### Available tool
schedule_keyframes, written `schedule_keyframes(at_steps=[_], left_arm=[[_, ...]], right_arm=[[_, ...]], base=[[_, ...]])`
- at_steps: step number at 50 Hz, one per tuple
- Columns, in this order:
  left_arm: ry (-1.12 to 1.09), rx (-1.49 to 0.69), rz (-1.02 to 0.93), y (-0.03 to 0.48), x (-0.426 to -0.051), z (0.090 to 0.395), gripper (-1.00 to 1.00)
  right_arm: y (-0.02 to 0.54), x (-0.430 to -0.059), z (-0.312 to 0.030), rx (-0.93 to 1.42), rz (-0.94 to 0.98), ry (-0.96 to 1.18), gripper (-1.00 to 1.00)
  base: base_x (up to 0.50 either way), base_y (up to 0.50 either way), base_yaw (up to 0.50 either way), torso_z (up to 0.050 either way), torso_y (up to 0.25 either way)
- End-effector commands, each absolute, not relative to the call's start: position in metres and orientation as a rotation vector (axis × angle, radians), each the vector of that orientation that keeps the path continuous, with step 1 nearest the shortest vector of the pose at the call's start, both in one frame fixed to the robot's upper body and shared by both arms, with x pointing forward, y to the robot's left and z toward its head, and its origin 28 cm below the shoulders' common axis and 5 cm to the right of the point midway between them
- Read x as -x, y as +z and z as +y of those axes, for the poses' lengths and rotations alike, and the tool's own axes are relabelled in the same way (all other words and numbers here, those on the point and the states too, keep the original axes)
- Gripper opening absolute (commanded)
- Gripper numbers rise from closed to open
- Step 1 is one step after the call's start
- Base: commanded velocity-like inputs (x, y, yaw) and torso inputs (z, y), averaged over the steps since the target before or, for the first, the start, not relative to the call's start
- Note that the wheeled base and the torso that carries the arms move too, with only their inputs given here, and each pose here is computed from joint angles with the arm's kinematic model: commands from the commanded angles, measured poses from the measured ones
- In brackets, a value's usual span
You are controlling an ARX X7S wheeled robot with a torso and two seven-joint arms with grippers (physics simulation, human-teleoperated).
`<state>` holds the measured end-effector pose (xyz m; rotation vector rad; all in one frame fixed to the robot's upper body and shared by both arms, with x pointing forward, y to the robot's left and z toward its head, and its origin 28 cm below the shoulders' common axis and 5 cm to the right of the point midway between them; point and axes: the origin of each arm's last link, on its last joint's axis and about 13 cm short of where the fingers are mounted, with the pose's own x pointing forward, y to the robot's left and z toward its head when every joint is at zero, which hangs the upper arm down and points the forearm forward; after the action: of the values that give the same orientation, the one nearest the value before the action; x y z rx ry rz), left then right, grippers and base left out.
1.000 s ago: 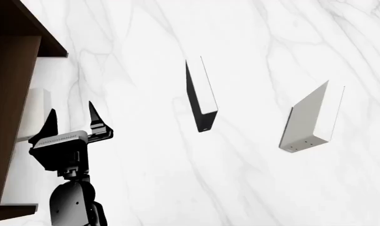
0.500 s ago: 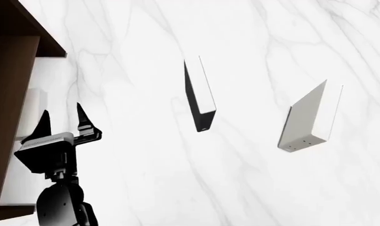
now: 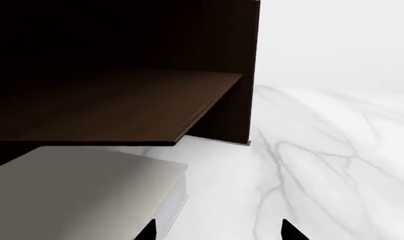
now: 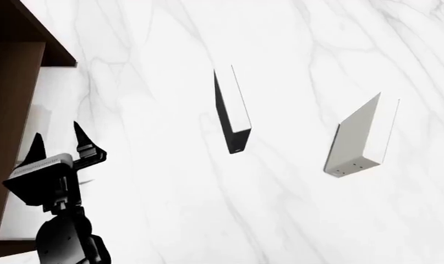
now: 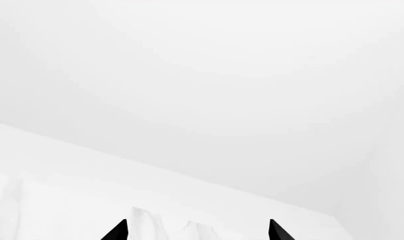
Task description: Pick up the book on the right and place it under the cabinet shelf.
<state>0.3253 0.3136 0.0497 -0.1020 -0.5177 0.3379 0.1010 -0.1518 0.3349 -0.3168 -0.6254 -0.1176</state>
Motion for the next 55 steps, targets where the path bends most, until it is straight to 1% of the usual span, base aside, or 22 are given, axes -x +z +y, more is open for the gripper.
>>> schedule_keyframes(at_steps=[1,9,14,25,34,46,55], left_arm=[[0.424,0.400,0.091,-0.030,-0.304,0.275,1.00],[0.308,0.389,0.101,-0.033,-0.305,0.259,1.00],[0.216,0.390,0.113,-0.036,-0.304,0.241,1.00],[0.071,0.374,0.126,-0.038,-0.301,0.213,1.00],[0.004,0.381,0.141,-0.036,-0.296,0.193,1.00],[-0.057,0.370,0.142,-0.035,-0.289,0.181,1.00],[-0.075,0.258,0.008,-0.004,-0.287,0.186,1.00]], right_arm=[[0.330,-0.099,-0.153,0.301,-0.627,-0.121,1.00],[0.330,-0.099,-0.153,0.299,-0.627,-0.119,1.00],[0.330,-0.100,-0.153,0.297,-0.628,-0.118,1.00],[0.333,-0.099,-0.153,0.298,-0.632,-0.116,1.00],[0.335,-0.099,-0.152,0.298,-0.639,-0.114,1.00],[0.332,-0.099,-0.151,0.295,-0.637,-0.110,1.00],[0.325,-0.102,-0.152,0.287,-0.624,-0.107,1.00]], base=[[0.01,0.00,0.00,0.000,-0.011],[0.01,0.00,0.00,0.000,-0.009],[0.00,0.00,0.00,0.000,-0.009],[0.00,0.00,0.00,0.000,-0.008],[0.00,0.00,-0.01,0.000,-0.005],[0.00,0.00,-0.01,0.000,-0.008],[0.00,0.00,-0.01,0.000,-0.010]])
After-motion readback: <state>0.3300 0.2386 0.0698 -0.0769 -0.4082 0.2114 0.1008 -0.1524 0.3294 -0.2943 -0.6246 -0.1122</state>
